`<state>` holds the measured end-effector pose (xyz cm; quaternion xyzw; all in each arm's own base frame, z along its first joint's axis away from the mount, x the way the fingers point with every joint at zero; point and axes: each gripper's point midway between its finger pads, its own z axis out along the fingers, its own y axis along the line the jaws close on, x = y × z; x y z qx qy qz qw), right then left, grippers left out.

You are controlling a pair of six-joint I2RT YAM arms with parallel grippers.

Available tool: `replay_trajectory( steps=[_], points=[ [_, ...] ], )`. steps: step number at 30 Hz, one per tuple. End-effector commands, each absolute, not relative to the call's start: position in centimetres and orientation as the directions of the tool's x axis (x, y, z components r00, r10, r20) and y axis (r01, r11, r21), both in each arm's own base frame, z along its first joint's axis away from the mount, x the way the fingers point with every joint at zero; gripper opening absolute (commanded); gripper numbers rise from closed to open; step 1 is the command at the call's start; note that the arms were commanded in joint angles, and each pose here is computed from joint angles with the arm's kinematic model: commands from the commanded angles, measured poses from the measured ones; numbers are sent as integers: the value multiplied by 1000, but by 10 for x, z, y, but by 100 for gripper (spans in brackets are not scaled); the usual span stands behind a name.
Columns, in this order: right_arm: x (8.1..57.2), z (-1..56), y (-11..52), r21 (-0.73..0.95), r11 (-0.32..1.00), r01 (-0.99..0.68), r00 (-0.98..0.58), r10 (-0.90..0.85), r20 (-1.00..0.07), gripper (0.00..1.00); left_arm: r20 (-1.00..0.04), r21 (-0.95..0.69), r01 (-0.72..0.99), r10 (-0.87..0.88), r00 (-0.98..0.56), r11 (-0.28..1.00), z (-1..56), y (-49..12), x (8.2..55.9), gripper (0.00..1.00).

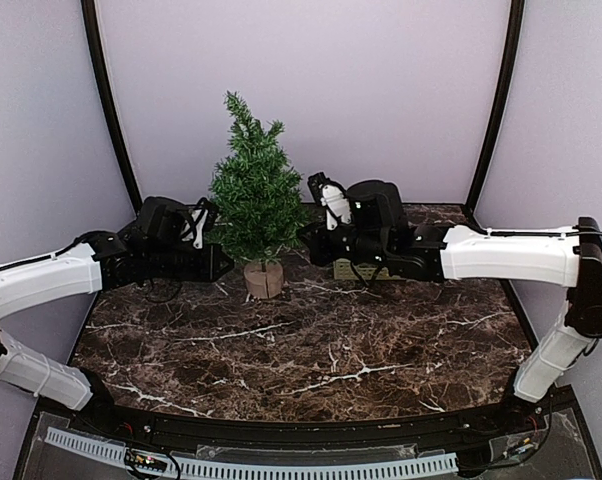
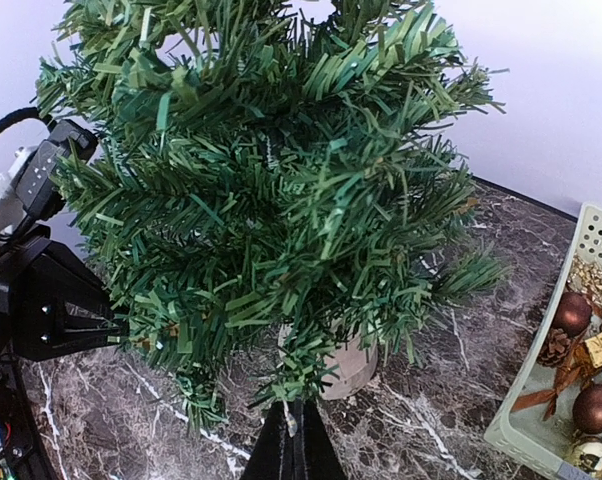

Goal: Decorate the small christmas tree
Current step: Wrap the side of the string light in the gap of the branches.

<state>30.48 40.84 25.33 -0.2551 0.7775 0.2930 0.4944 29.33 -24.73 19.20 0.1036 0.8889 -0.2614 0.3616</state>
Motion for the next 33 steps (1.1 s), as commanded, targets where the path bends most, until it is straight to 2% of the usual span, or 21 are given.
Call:
replay_trajectory(
  steps=[1,12,18,25,33],
  points=[
    [314,272,414,218,686,-694,-367,-76,-927,0,-705,-360,365,6,-709,859,191,-237,290,0],
    [328,265,413,301,668,-680,-430,-32,-902,0,-700,-347,348,6,-714,871,188,-228,288,0],
    [340,241,409,349,685,-640,-491,-15,-871,0,-701,-347,342,1,-713,873,188,-226,288,0],
    [331,210,422,407,627,-665,-546,-35,-837,0,-712,-329,334,1,-702,883,189,-216,295,0],
    [319,190,438,444,567,-694,-565,-47,-824,0,-771,-270,328,1,-637,905,203,-194,324,0]
  ],
)
